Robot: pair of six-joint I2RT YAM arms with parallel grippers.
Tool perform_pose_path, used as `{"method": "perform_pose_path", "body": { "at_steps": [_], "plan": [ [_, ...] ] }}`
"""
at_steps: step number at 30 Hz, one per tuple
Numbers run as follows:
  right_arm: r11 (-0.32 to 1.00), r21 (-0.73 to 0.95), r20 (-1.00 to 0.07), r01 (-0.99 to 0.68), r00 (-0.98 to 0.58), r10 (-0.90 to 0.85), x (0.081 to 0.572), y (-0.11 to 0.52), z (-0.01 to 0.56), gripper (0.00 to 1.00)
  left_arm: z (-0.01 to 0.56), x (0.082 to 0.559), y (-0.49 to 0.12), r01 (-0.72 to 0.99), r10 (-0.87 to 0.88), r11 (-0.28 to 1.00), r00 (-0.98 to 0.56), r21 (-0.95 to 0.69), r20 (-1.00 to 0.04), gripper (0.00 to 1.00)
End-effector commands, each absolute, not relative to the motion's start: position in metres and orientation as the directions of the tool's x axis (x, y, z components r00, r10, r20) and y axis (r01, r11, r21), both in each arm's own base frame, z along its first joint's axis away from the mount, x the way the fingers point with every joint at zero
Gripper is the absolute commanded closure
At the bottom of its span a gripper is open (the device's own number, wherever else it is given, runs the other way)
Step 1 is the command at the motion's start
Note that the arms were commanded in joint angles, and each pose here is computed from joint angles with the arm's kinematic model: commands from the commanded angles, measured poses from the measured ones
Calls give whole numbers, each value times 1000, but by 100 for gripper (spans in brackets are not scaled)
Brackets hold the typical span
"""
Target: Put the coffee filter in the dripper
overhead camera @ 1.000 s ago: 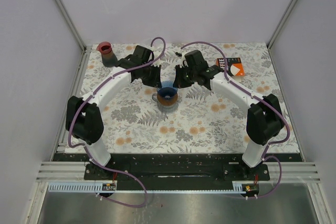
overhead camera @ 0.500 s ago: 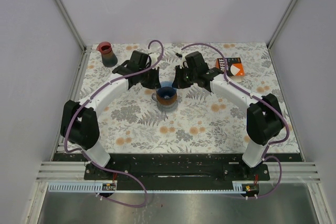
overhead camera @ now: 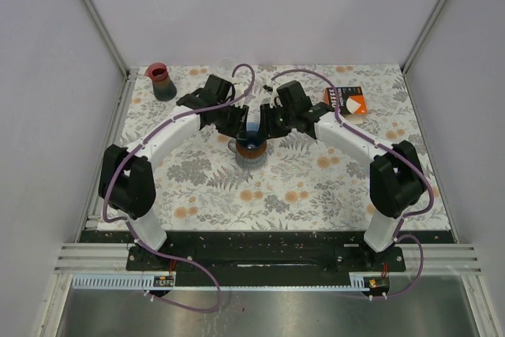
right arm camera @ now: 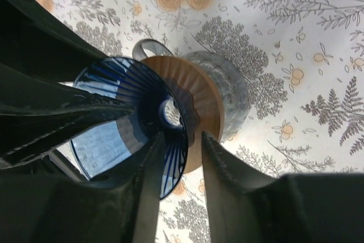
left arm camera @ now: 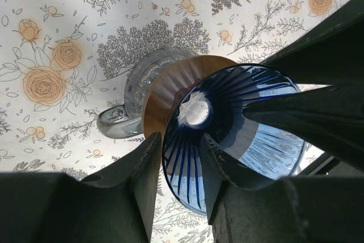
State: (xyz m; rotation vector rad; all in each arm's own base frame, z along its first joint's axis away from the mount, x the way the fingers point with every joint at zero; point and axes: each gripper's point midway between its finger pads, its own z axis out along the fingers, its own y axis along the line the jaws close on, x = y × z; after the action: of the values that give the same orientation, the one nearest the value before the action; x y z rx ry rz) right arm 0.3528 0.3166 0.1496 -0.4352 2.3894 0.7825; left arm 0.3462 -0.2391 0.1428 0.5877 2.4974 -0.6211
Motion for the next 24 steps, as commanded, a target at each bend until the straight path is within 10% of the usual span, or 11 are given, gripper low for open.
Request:
{"method": "perform_pose_path", "body": {
  "at_steps": [1,14,16,24],
  "plan": [
    [749,437,-651,-498,-750,-119,351,323,179,54,179,357,-246,537,261,784,-739,-310,-621,60],
    [699,376,-786,-608,-609,-106,366,314,259,0,234,377,-236,549,227,796,-662,-255,-715,15],
    [703,387,-818,-597,-574,-37,378,295,280,1,247,387,-223,525,207,825,-625,-210,-753,1],
    [648,657,-710,-385,-605,361,415,179,279,1,277,421,-139,372,1,911,-432,-177,-902,1]
  ]
}}
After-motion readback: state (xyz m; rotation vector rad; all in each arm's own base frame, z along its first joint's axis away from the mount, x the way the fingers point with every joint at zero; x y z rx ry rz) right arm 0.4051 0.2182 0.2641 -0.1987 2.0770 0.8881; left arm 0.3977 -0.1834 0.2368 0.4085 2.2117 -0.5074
